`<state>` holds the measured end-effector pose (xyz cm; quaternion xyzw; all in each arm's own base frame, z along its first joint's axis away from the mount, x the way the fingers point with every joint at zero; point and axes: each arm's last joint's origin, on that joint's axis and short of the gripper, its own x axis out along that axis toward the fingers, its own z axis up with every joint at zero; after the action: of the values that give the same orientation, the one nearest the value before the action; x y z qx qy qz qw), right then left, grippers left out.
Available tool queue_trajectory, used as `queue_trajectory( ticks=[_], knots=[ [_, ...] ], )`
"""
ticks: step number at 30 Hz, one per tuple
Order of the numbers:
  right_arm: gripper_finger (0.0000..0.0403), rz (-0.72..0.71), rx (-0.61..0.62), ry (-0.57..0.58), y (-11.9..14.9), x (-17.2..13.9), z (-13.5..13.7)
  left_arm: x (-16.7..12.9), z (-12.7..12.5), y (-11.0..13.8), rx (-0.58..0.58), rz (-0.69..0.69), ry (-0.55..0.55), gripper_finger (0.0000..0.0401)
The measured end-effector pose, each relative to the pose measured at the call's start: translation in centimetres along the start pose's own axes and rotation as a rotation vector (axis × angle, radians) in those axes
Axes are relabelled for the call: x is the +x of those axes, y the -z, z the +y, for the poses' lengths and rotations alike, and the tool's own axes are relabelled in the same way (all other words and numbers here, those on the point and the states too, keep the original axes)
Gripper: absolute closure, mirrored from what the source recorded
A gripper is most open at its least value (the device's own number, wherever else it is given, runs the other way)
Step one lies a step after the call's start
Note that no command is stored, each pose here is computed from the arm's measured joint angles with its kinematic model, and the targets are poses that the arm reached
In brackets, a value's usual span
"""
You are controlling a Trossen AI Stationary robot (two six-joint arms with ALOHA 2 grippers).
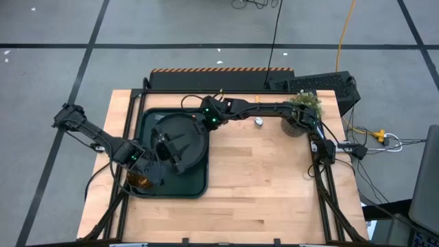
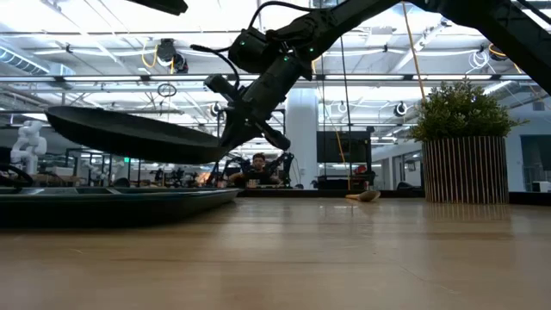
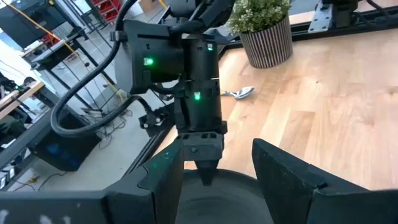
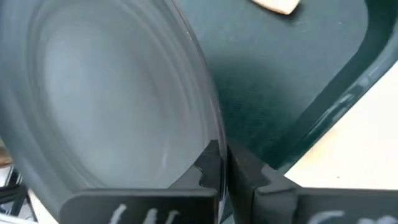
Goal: Pick and place plate/cup/fork/spoon on tray
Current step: Put the black plate on the black tray
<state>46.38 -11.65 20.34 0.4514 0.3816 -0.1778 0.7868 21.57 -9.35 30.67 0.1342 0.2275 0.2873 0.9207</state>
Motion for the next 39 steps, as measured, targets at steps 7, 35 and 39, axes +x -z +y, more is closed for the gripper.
queue_trajectory(
  ticks=[7,35,39],
  knots=[
    [0.0403,0.04,0.087,-0.06,0.4,2.9,-0.6,-0.2,-0.1,0.0,0.007,-0.005,0.011,0.0208],
    [0.0403,0.088,0.156,-0.012,1.4,5.3,-3.2,-0.6,-0.3,0.5,0.0,0.03,0.057,0.0208],
    [0.0401,0.071,0.149,-0.049,1.4,5.5,-3.2,-0.7,-0.3,0.6,0.002,0.03,0.06,0.0208]
  ],
)
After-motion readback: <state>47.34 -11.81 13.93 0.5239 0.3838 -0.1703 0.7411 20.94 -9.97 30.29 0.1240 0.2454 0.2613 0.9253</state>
